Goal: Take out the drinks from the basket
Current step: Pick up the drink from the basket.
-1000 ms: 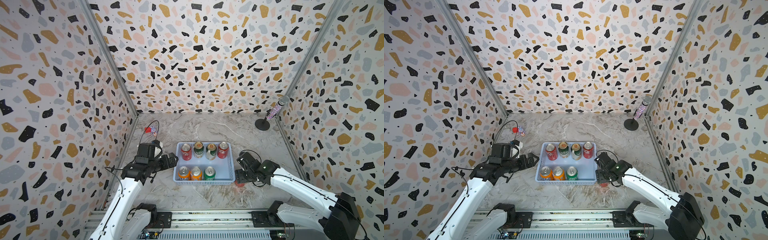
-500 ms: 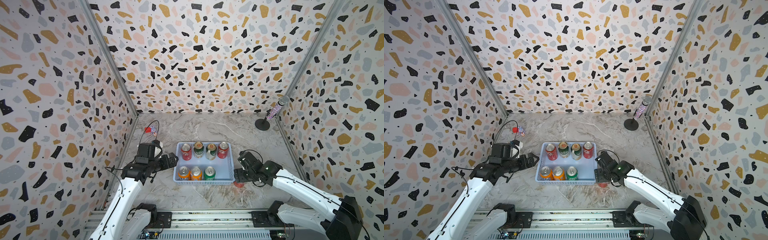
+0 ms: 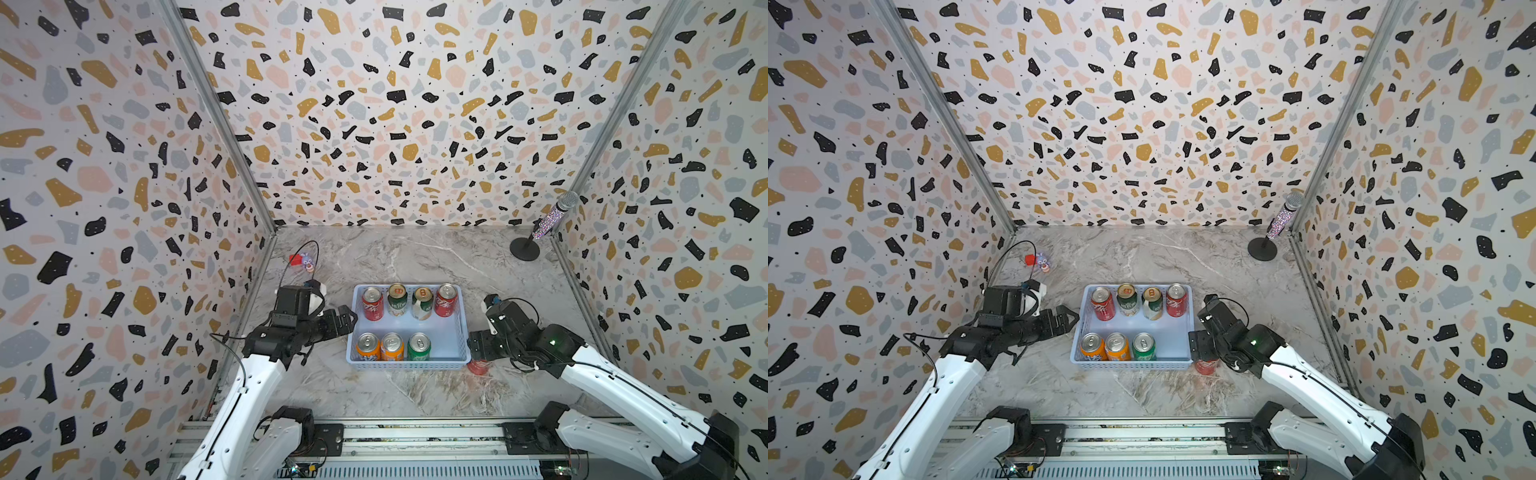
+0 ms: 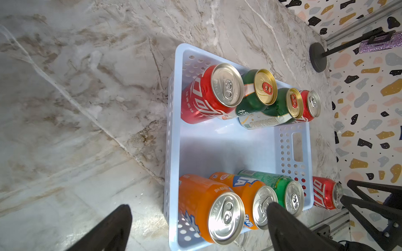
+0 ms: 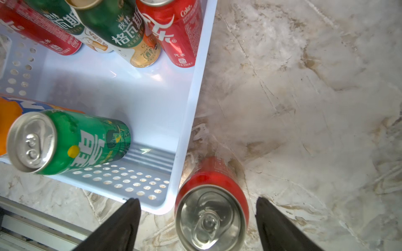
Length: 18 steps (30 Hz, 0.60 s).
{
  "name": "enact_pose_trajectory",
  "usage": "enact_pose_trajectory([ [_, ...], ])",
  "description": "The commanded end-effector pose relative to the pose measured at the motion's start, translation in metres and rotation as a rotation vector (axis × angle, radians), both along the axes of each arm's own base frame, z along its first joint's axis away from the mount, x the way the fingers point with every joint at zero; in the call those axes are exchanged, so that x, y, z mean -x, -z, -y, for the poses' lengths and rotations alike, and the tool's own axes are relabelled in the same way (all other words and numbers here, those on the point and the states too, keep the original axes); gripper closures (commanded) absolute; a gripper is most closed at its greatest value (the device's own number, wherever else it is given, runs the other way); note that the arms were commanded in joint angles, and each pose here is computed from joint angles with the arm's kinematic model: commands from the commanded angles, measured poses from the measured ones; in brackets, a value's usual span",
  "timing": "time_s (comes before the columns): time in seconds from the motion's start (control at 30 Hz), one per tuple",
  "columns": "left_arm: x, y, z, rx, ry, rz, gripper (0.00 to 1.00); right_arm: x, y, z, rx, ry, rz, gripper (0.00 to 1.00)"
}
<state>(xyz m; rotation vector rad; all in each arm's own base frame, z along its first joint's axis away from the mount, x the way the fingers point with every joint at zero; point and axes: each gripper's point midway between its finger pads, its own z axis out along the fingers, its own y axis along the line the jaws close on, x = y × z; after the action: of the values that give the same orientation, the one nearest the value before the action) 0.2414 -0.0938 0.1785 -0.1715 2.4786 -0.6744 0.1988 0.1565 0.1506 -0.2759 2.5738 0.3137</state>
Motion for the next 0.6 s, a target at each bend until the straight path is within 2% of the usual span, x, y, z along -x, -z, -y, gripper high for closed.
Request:
enact_pose_trajectory([
  [0.0,-0.002,-0.002,0.004,0.015,0.021,0.022,0.00,-0.002,-0.022,0.003,0.000,-0.007,0.049,0.12],
  [0.27,-0.002,-0.001,0.005,0.020,0.025,0.021,0.00,-0.009,-0.051,0.000,-0.001,-0.047,0.120,0.11],
  [0.43,-0.003,-0.002,0.006,0.030,0.022,0.019,0.00,-0.021,-0.077,-0.019,-0.043,-0.087,0.152,0.11],
  [0.57,-0.002,-0.005,0.007,0.042,0.027,0.027,0.00,-0.031,-0.080,-0.029,-0.025,-0.122,0.169,0.11],
])
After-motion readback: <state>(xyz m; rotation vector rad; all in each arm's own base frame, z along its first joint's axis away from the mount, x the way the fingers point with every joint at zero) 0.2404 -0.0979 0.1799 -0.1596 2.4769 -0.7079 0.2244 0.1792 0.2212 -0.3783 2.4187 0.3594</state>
